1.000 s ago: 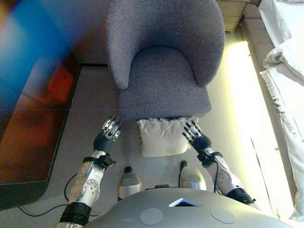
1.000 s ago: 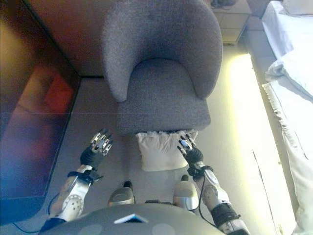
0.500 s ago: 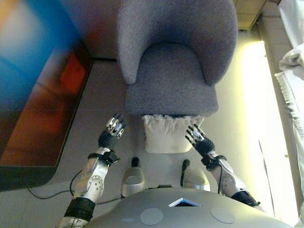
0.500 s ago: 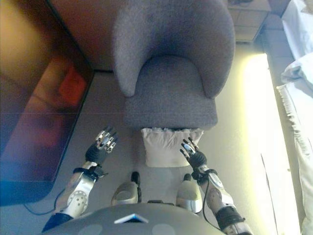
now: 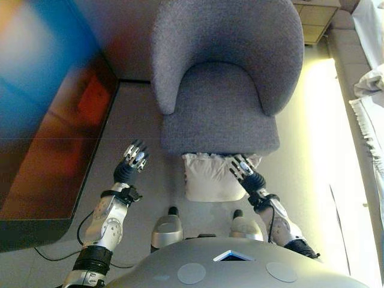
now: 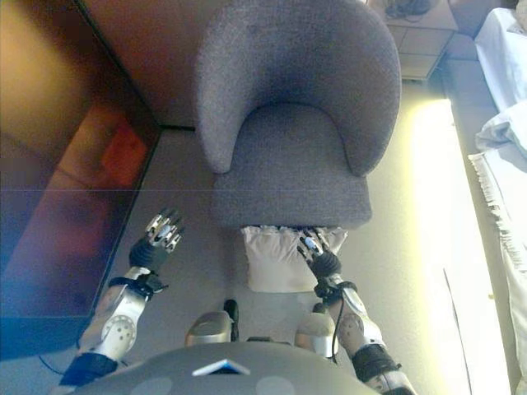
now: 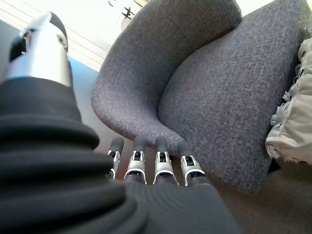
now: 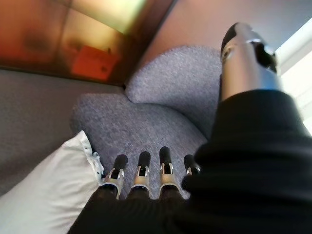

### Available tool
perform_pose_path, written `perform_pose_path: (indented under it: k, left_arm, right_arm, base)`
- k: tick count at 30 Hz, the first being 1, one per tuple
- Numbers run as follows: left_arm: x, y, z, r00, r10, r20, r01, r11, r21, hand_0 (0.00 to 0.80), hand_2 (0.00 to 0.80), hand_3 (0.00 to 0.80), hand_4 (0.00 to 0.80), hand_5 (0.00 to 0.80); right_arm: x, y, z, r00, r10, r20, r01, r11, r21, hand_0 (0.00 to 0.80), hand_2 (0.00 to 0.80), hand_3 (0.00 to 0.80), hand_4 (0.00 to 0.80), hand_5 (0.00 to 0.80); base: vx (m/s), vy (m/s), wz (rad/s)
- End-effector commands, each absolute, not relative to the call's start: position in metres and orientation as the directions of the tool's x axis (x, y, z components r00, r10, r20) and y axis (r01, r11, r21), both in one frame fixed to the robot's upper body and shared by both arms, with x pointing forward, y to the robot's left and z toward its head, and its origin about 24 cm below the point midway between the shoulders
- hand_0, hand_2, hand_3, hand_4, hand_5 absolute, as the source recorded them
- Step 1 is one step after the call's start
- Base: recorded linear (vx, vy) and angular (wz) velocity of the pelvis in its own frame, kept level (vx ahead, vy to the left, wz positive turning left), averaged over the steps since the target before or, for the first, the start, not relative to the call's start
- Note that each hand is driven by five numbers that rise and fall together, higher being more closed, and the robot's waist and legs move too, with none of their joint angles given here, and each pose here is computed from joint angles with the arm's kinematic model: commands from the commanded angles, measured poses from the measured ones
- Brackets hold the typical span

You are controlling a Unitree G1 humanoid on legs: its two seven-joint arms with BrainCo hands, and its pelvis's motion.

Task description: Pick up the cushion and take it to the sofa

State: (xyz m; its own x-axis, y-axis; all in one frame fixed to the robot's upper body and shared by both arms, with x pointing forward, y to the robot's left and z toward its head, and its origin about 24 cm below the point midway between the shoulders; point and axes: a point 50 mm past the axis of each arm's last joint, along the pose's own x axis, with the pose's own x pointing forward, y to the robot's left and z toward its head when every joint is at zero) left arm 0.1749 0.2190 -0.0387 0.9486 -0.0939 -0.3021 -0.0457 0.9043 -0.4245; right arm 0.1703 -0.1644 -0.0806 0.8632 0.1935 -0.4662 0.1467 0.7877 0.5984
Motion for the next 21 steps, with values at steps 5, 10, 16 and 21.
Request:
perform_pose_path:
  k: [5, 10, 16, 21]
  left_arm:
    - [0.18, 0.225, -0.024, 0.968, -0.1, -0.232, 0.014, 0.939, -0.345, 0.0, 0.0, 0.0, 0.0, 0.0]
    - [0.187, 0.23, -0.014, 0.98, -0.076, -0.183, 0.016, 0.951, -0.309, 0.0, 0.0, 0.0, 0.0, 0.0]
    - [0.183, 0.238, -0.014, 0.981, -0.046, -0.189, -0.015, 0.951, -0.309, 0.0, 0.0, 0.0, 0.0, 0.0]
    - [0.177, 0.23, -0.021, 0.973, -0.043, -0.227, -0.029, 0.951, -0.307, 0.0, 0.0, 0.0, 0.0, 0.0]
  right_arm:
    - [0.178, -0.149, -0.068, 0.898, 0.231, -0.374, 0.074, 0.76, 0.646, 0.0, 0.0, 0.0, 0.0, 0.0]
    - [0.193, -0.145, -0.059, 0.911, 0.257, -0.323, 0.024, 0.749, 0.662, 0.0, 0.0, 0.0, 0.0, 0.0]
    - [0.204, -0.142, -0.056, 0.888, 0.312, -0.337, -0.023, 0.763, 0.646, 0.0, 0.0, 0.0, 0.0, 0.0]
    - [0.199, -0.146, -0.056, 0.873, 0.317, -0.372, -0.032, 0.796, 0.604, 0.0, 0.0, 0.0, 0.0, 0.0]
  base:
    - [0.043, 0.059, -0.28]
    - [0.105, -0.301, -0.19]
    - [0.167, -0.278, 0.28]
    - [0.119, -0.156, 0.14]
